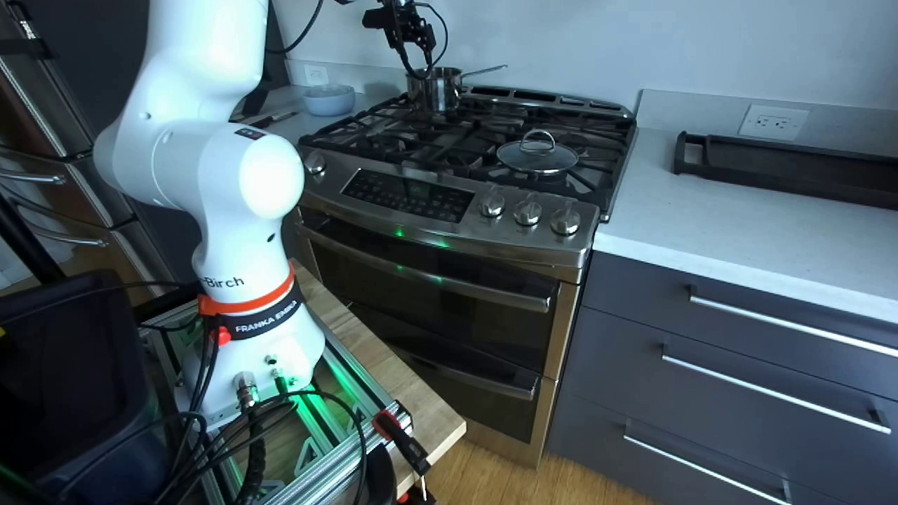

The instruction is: Remove the lid from the pot, then move the pot to the left on the stove

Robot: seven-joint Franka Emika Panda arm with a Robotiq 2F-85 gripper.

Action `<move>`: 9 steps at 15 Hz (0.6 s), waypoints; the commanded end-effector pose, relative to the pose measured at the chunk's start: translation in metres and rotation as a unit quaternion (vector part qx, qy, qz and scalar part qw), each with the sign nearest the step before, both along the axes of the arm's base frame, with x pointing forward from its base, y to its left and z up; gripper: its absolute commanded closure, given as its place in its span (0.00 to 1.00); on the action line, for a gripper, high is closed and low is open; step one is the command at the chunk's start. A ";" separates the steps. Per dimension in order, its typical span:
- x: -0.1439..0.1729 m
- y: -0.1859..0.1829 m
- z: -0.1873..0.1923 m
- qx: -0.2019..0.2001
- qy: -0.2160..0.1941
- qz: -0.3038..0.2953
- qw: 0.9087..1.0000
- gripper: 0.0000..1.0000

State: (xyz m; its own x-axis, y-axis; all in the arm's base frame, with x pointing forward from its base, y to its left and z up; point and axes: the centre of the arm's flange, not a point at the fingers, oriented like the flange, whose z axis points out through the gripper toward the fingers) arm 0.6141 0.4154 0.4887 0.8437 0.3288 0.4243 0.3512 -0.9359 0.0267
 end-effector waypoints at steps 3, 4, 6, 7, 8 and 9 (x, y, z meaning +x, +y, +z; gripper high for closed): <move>-0.013 -0.025 -0.018 -0.013 0.018 -0.002 1.000 0.61; -0.013 -0.027 -0.019 -0.015 0.016 -0.002 1.000 0.70; -0.013 -0.028 -0.023 -0.015 0.016 -0.001 1.000 0.84; -0.013 -0.028 -0.025 -0.009 0.018 0.000 1.000 0.92; -0.013 -0.027 -0.027 -0.003 0.018 0.001 1.000 0.95; -0.013 -0.025 -0.028 0.004 0.017 0.003 1.000 0.99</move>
